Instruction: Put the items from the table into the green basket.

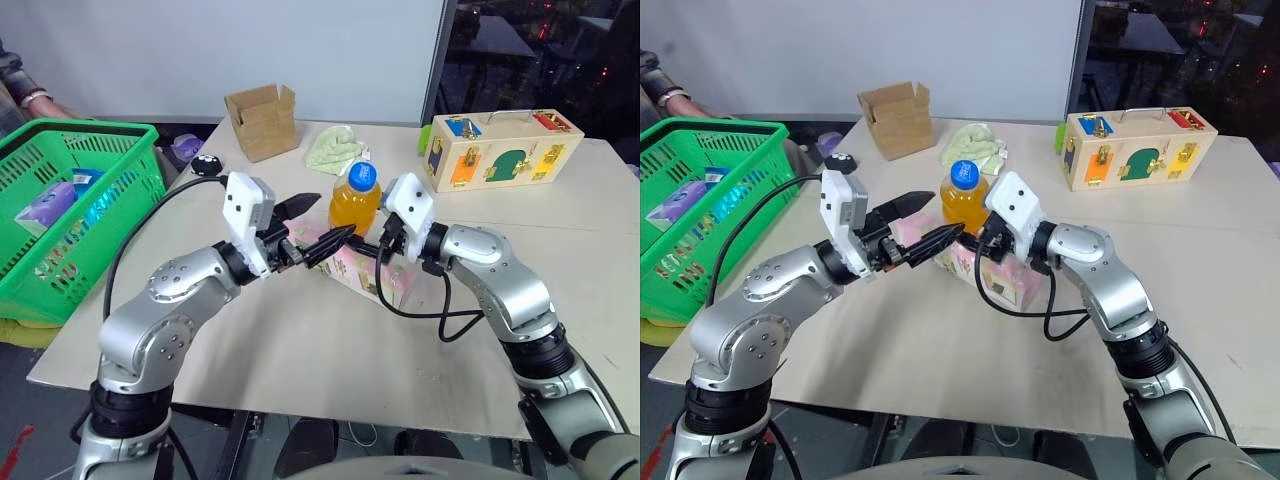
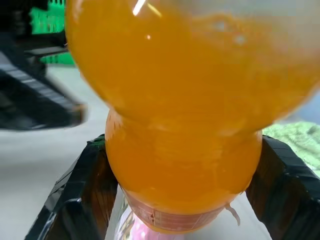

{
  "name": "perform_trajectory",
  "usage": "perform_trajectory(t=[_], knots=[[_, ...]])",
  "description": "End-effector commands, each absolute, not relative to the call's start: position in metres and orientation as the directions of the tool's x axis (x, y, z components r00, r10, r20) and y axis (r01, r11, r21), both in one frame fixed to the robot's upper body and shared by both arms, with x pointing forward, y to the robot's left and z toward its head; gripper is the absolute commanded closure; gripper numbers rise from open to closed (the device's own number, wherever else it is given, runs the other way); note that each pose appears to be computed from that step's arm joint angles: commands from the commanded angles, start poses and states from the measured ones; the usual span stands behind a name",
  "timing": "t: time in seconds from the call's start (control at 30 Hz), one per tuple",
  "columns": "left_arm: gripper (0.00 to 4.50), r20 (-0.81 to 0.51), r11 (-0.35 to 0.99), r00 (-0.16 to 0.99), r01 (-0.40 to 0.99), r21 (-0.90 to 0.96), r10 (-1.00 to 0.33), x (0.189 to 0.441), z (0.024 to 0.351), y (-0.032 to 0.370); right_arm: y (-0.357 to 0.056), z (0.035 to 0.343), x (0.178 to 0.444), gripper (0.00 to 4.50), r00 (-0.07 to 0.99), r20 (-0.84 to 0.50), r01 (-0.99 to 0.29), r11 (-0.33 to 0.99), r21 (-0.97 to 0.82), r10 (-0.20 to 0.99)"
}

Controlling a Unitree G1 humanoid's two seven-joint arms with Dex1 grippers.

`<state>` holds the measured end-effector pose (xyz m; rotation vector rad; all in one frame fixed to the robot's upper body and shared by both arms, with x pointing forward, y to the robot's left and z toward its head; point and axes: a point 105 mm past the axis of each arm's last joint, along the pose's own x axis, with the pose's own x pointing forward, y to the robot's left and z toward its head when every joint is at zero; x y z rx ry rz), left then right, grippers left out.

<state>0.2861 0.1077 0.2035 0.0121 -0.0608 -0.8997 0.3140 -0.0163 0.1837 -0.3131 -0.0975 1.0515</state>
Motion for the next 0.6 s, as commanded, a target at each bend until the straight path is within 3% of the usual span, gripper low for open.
perform_trajectory(t=[0.03, 0.27, 0.5, 0.6], knots=[[0.0, 0.073, 0.603, 0.599, 0.789, 0.116, -0.798, 0.285, 0.215, 0.102, -0.01, 0.206, 0.306, 1.42, 0.461, -0.007, -0.829, 0.427, -0.36, 0.888], [0.0, 0.047, 0.592, 0.596, 0.779, 0.205, -0.801, 0.288, 0.211, 0.094, -0.006, 0.204, 0.302, 1.42, 0.437, -0.027, -0.843, 0.4, -0.359, 0.899], [2.31, 0.063, 0.597, 0.6, 0.77, 0.223, -0.798, 0.292, 0.208, 0.089, -0.005, 0.203, 0.302, 1.42, 0.424, -0.04, -0.85, 0.382, -0.362, 0.905], [2.35, 0.076, 0.622, 0.623, 0.751, 0.222, -0.778, 0.293, 0.207, 0.095, -0.005, 0.203, 0.302, 1.42, 0.424, -0.043, -0.855, 0.385, -0.347, 0.905]])
